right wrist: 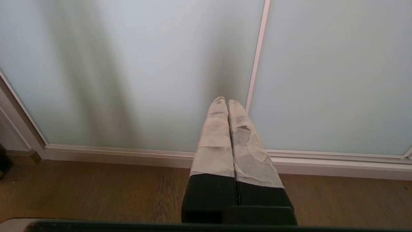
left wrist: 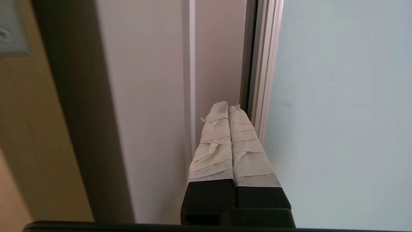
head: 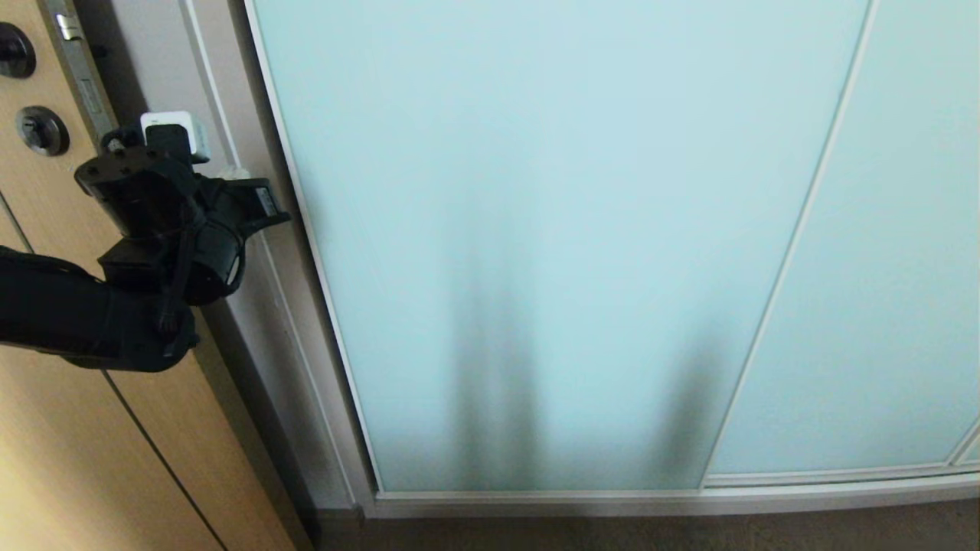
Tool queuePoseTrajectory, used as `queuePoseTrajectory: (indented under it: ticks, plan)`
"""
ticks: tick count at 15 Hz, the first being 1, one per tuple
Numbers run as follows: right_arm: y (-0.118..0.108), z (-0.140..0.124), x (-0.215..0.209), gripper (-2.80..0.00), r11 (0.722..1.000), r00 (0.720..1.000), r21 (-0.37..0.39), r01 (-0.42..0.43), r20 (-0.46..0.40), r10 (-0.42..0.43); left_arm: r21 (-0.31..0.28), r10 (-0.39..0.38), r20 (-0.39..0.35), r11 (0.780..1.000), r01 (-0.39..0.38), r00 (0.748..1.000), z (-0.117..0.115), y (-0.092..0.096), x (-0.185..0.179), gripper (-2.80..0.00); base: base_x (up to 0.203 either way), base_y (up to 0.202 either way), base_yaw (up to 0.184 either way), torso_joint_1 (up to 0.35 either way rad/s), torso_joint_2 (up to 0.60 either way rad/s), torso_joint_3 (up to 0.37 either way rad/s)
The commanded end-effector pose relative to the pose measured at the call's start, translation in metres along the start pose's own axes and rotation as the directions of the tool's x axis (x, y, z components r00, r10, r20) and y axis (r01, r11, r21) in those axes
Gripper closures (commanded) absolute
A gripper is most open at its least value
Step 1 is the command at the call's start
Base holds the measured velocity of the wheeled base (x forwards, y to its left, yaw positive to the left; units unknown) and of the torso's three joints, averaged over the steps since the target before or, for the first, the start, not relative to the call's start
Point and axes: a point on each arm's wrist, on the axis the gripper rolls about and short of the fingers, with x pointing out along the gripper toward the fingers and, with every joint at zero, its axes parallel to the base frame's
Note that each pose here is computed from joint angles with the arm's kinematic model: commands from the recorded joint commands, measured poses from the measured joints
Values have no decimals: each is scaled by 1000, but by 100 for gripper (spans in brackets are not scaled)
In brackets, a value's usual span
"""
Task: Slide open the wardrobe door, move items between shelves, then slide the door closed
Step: Open the door
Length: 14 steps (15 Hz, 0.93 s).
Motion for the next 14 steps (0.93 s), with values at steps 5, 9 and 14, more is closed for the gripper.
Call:
queuePoseTrajectory:
  ticks: [5, 9, 14]
  plan:
    - [0, 0, 0, 0, 1000, 1000, 0, 0, 1, 0, 8, 22, -19, 1000, -22, 1000, -22, -7, 17, 0, 0, 0, 0, 0, 0, 0]
    - [0, 0, 0, 0, 1000, 1000, 0, 0, 1, 0, 13, 20, -28, 1000, -20, 999, -35, -11, 26, 0, 0, 0, 0, 0, 0, 0]
    - [0, 0, 0, 0, 1000, 1000, 0, 0, -1, 0, 15, 19, -29, 1000, -18, 999, -49, -16, 38, 0, 0, 0, 0, 0, 0, 0]
